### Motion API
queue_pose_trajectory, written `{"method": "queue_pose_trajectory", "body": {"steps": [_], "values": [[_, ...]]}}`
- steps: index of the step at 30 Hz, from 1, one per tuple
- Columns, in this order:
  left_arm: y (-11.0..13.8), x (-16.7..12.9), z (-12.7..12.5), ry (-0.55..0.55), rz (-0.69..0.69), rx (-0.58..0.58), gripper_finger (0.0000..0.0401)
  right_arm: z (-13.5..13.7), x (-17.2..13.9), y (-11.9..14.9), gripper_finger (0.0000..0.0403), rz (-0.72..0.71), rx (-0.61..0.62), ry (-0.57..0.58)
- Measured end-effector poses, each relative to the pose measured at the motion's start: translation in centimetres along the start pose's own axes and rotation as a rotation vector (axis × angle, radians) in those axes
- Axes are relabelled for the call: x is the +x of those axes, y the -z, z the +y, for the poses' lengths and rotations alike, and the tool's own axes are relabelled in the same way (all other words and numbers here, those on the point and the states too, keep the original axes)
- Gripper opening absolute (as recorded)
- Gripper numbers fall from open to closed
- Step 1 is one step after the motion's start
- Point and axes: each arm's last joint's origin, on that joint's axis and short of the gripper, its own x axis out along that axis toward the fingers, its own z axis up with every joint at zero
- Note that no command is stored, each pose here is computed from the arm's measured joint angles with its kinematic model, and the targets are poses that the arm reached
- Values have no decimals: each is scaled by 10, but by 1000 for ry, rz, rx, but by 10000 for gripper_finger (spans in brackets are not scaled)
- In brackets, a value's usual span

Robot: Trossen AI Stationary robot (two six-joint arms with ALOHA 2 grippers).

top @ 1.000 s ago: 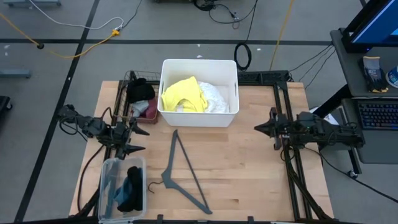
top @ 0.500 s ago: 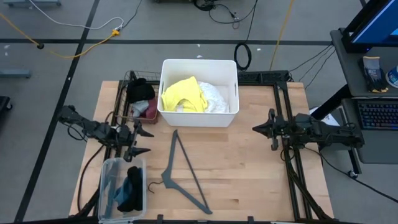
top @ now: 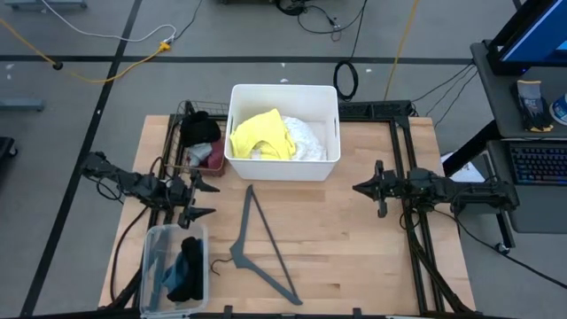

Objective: Pick & Place Cloths
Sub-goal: Return to Home Position

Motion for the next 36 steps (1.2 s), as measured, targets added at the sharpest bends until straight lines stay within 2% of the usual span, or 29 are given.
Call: {"method": "queue_pose_trajectory", "body": {"steps": [5, 11, 36], "values": [[0, 0, 0, 0, 0, -14, 310, -1, 3, 9, 0, 3, 2, -2], [0, 0, 0, 0, 0, -14, 310, 0, 3, 5, 0, -61, 2, -15], [0, 0, 0, 1, 0, -16, 310, -1, 3, 6, 3, -56, 2, -15]]}}
